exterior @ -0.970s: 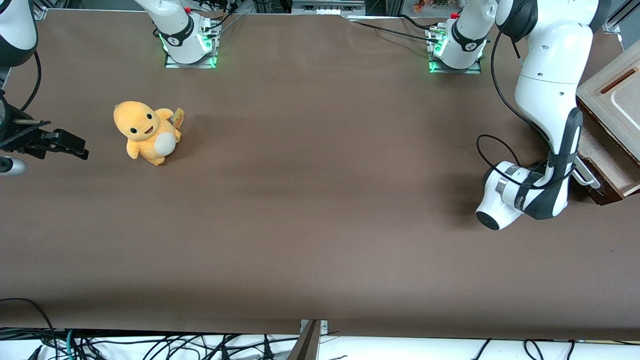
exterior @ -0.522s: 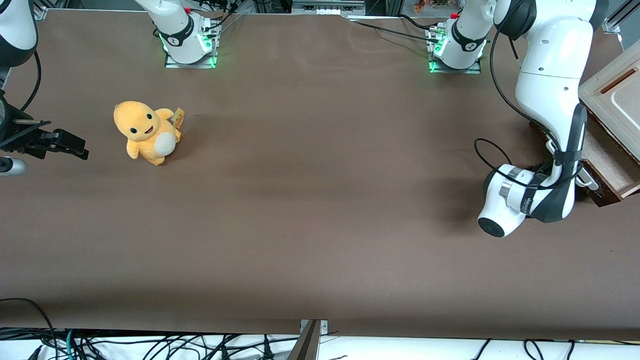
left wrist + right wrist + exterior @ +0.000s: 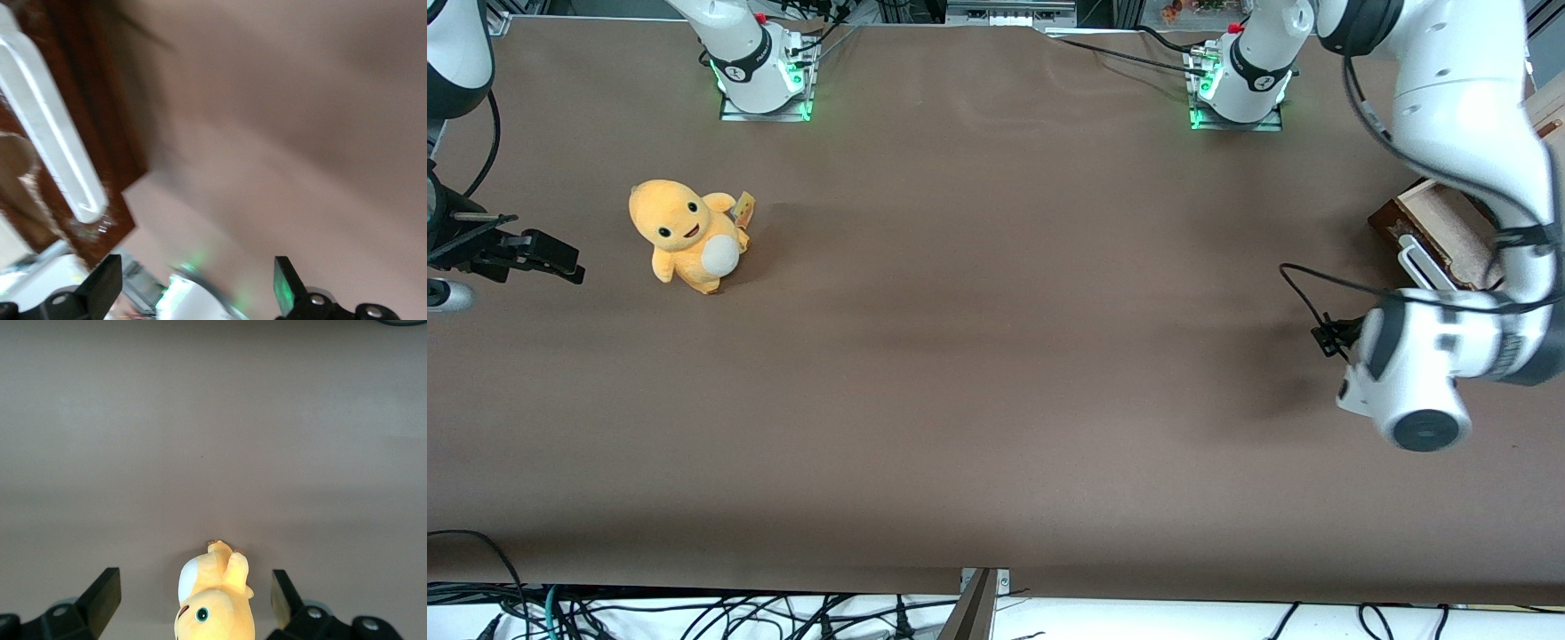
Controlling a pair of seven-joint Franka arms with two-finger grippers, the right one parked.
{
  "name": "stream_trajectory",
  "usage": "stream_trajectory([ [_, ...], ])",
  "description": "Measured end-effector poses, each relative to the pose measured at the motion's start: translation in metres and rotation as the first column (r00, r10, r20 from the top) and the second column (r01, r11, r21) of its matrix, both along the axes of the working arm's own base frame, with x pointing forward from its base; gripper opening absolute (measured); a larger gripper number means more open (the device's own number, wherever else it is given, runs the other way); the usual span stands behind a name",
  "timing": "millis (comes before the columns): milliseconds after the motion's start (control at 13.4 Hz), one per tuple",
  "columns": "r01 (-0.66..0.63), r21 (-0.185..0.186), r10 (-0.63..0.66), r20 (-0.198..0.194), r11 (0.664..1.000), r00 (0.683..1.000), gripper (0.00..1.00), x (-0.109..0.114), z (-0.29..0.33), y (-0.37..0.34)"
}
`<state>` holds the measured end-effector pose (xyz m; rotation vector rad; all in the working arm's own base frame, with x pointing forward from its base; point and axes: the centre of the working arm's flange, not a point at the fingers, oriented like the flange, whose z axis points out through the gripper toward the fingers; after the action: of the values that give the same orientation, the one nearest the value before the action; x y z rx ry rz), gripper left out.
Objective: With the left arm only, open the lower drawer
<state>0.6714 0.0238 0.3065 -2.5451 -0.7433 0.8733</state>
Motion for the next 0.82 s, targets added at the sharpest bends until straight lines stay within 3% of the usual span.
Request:
stream_trajectory([
  [75,-0.025,-0.050,0.027,0.048,0.998,0.998,1.00,0.007,0.015,0.003],
  [224,-0.054,-0.145,0.070,0.107,0.988,0.992,1.00,0.014,0.041,0.001],
  [448,-0.067,-0.266,0.126,0.215,0.962,0.969,1.00,0.019,0.092,0.005],
  [597,-0.010,-0.343,0.127,0.318,0.939,0.940,1.00,0.020,0.131,0.029],
  [672,0.040,-0.374,0.112,0.375,0.927,0.920,1.00,0.017,0.148,0.043],
  [821,0.178,-0.368,0.036,0.505,0.913,0.862,1.00,0.000,0.175,0.059],
])
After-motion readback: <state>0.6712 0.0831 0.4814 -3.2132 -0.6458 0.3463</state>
